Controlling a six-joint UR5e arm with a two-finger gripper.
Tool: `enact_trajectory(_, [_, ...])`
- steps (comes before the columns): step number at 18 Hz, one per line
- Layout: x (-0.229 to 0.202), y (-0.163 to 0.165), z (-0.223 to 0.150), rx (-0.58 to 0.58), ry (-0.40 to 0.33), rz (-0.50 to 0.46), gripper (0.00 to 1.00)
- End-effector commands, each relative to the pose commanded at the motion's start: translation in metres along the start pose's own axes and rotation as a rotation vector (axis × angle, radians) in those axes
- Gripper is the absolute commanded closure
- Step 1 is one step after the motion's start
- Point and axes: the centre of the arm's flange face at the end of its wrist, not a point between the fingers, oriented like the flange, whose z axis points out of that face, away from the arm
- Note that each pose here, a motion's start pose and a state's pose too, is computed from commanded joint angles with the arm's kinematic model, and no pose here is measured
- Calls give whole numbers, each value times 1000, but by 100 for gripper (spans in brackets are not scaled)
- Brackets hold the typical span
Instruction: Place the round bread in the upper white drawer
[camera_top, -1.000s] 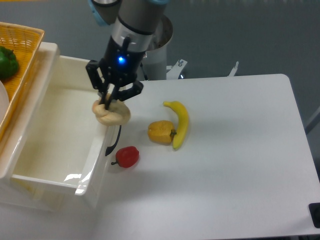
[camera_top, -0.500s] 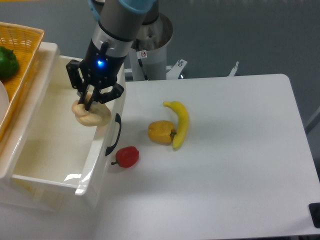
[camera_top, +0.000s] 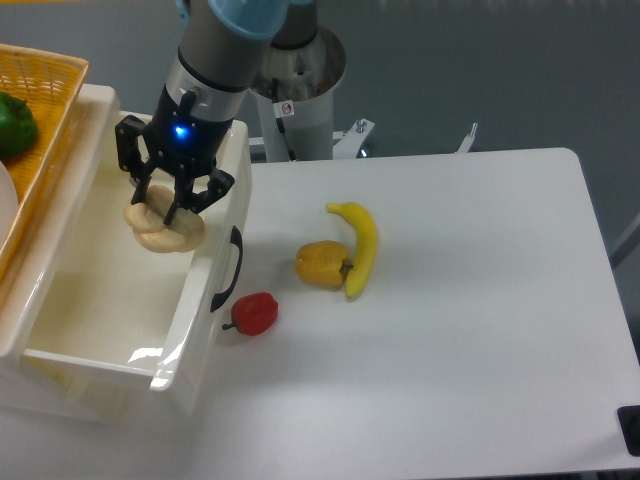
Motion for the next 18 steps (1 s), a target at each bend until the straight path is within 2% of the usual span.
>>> enact_trajectory(10, [0,1,2,-5,-2,0,28])
enact_trajectory(11, [-1,1,2,-6,-2,-1,24])
enact_trajectory(12, [-4,2,0,-3,-8,-4,9])
enact_trajectory(13, [-9,4,0,-10,-19,-11,1])
enact_trajectory(18, [-42,15,-14,-21,-80,-64,0])
